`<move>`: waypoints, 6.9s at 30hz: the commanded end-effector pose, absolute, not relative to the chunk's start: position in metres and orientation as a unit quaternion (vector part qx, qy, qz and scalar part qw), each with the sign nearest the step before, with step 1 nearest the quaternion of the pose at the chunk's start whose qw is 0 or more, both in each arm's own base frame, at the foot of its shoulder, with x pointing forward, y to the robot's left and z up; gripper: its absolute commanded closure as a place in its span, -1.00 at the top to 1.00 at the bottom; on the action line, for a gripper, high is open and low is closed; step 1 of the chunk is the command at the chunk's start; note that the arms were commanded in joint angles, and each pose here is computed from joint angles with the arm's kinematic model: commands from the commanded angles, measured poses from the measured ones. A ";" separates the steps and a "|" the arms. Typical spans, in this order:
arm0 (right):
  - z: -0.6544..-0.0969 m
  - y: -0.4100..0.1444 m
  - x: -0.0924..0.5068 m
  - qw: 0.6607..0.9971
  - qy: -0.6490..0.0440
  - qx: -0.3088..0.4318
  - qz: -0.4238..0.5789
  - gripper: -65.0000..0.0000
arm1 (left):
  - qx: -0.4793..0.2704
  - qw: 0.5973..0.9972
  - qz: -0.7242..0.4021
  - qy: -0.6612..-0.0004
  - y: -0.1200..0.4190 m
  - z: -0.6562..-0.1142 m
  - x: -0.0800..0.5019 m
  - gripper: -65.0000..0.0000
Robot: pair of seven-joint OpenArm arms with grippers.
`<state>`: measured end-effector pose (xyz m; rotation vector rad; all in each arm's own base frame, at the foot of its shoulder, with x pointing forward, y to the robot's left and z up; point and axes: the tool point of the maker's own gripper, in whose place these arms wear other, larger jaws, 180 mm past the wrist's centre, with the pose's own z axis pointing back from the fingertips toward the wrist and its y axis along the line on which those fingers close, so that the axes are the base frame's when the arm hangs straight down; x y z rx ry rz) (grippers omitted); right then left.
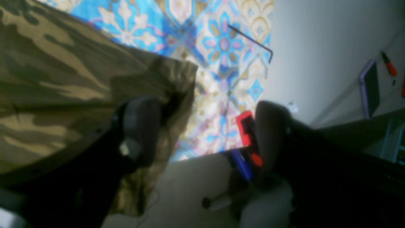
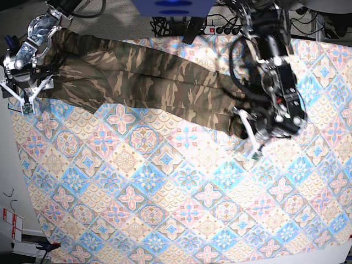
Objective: Fold the T-shirt properly
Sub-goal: 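Fold the strip's end with the left gripper toward the right gripper, then hold the folded end with the left gripper and regrasp with the right gripper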
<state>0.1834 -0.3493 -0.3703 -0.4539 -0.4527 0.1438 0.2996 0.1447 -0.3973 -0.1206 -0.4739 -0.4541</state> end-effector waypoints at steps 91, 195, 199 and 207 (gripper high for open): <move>-0.386 -0.367 0.141 0.952 -0.212 -0.211 -0.064 0.85 | -0.415 0.828 -0.303 -0.224 -0.026 -0.420 0.220 0.00; -0.435 -0.282 0.176 0.969 -0.231 0.077 -0.042 -0.85 | -0.409 0.822 -0.338 -0.209 -0.049 -0.426 0.207 -0.01; -0.414 -0.297 0.199 0.966 -0.248 0.057 -0.040 -0.85 | -0.403 0.817 -0.352 -0.214 -0.069 -0.424 0.210 -0.01; -0.386 -0.305 0.227 0.961 -0.273 0.033 -0.020 -0.84 | -0.407 0.827 -0.344 -0.176 -0.104 -0.450 0.210 -0.01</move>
